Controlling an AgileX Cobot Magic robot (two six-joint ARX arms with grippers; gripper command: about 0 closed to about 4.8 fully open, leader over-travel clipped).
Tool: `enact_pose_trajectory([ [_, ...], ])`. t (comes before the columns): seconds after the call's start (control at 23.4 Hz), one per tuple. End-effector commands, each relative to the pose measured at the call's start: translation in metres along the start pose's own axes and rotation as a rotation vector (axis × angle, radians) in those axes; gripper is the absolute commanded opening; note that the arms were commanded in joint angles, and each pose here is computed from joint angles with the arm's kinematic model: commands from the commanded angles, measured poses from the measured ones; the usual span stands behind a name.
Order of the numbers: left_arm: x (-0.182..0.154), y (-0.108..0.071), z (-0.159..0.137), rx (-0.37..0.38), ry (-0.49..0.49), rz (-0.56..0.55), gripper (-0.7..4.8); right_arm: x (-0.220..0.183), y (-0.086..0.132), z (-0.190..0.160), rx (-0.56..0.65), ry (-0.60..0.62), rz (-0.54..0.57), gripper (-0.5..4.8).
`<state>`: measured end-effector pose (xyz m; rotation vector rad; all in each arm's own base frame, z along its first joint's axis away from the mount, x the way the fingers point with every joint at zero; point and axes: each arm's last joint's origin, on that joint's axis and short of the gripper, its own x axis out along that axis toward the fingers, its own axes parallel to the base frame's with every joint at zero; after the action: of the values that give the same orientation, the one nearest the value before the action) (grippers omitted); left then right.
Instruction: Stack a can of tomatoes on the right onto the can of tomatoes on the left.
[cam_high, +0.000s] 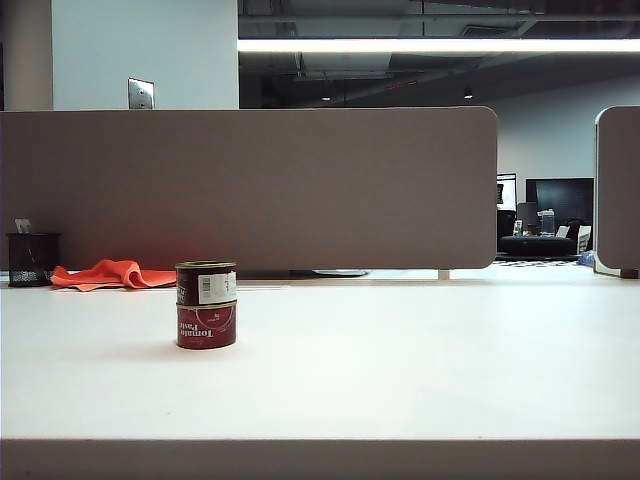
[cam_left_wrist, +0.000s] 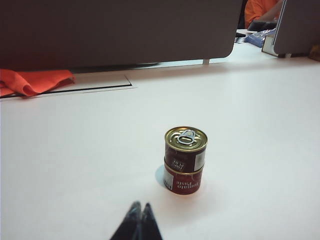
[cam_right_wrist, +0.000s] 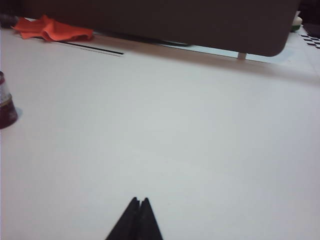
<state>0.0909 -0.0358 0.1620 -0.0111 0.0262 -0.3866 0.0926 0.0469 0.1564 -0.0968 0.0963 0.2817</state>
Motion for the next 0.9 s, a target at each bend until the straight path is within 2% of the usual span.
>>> enact_pose_trajectory([
  [0.04, 0.0, 0.0, 0.002, 0.008, -0.014, -0.002, -0.06, -0.001, 0.0, 0.002, 0.007, -0.038, 0.01, -0.05],
  [0.38, 0.0, 0.0, 0.001, 0.008, 0.001, -0.006, -0.06, -0.008, -0.002, 0.008, 0.029, -0.12, 0.005, -0.04],
  [0.9, -0.001, 0.0, -0.008, 0.025, 0.092, 0.007, -0.06, -0.007, -0.002, 0.004, 0.022, -0.086, 0.006, -0.04],
])
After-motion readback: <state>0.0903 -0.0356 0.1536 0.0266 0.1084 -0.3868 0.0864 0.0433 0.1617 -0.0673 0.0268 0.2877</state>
